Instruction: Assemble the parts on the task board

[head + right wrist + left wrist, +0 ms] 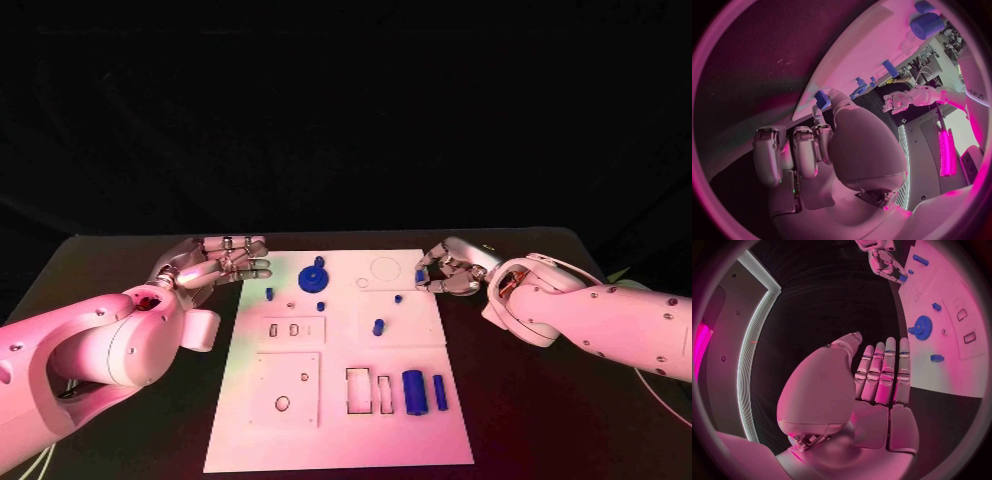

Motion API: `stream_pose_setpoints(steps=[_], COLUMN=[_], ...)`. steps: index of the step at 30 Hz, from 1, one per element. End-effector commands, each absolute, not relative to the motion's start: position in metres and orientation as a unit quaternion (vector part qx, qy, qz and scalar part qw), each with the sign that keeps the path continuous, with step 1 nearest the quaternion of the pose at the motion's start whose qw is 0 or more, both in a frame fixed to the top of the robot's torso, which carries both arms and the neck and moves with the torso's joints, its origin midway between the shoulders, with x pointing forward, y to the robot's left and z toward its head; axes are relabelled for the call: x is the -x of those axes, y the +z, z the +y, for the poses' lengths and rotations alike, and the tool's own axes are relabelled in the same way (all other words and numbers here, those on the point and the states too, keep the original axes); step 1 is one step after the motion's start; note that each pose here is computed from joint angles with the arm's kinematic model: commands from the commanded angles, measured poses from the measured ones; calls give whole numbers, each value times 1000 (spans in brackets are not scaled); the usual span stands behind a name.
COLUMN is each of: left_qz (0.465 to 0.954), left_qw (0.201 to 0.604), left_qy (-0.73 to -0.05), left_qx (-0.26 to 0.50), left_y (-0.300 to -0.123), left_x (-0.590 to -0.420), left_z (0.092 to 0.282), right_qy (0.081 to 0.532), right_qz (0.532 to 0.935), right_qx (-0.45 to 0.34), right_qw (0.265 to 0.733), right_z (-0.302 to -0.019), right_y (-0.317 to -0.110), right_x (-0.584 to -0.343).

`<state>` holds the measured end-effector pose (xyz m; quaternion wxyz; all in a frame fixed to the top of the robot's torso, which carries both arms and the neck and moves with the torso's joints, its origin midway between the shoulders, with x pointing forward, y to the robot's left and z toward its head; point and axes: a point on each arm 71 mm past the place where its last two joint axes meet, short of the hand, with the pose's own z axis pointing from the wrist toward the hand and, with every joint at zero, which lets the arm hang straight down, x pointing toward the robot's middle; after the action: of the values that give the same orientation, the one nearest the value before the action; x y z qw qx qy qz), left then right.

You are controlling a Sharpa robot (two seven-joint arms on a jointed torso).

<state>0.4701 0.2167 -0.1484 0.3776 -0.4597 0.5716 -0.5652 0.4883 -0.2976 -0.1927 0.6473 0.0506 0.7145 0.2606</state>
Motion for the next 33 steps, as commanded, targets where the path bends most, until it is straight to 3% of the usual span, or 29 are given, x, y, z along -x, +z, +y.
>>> stream_pose_setpoints(steps=[1, 16, 33], left_qz=[574, 573, 574], left_qw=[373, 376, 376], left_qy=[-570, -567, -567], left_qx=[454, 456, 456], left_y=[-148, -148, -148], left_x=[-470, -471, -472], left_z=[216, 219, 219], right_qy=[260, 262, 277], right_qz=[716, 706, 656], right_qx=[-40, -43, -49], right_qw=[647, 656, 701], right_z=[-296, -297, -276], right_y=[-194, -193, -176], right_x=[-487, -488, -480])
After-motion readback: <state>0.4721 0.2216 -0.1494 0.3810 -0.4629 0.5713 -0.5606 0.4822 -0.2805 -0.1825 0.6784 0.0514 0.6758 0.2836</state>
